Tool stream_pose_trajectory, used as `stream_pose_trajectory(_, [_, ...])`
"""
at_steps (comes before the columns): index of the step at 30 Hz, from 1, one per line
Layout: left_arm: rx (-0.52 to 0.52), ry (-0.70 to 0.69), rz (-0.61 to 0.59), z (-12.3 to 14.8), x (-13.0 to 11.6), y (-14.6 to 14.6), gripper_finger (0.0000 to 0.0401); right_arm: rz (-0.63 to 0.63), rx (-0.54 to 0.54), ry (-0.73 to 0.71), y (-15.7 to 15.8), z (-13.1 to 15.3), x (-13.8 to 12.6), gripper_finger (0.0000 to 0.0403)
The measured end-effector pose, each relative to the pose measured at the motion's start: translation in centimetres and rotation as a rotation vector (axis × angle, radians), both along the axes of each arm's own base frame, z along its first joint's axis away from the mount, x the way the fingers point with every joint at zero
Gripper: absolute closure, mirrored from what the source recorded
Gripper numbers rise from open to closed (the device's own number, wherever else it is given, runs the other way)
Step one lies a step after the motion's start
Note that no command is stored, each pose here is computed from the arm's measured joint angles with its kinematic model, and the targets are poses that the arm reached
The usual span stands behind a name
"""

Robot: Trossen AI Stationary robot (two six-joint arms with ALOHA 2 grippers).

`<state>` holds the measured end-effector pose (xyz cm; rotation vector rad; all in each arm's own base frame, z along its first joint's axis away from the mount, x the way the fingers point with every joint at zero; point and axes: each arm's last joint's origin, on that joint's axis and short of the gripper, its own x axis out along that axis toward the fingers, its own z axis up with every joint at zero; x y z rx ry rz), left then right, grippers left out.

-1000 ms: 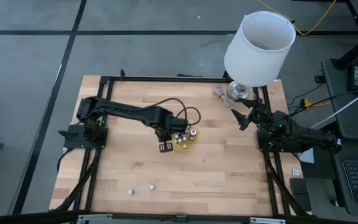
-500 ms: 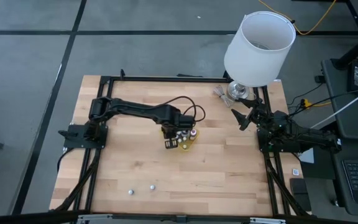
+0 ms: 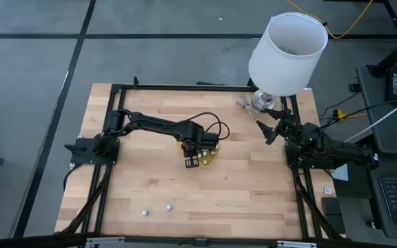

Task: Pick & Place food coloring
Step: Put the small purple food coloring bottle into the yellow bin

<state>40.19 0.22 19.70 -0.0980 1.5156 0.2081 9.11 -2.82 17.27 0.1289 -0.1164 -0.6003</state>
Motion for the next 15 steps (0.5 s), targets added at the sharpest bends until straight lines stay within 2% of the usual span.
stream_pose_trajectory(15, [-0.011,0.019,-0.024,-1.4,0.2,-0.3,0.0336,0.000,0.000,0.000,0.0,0.0,0.0,0.0022])
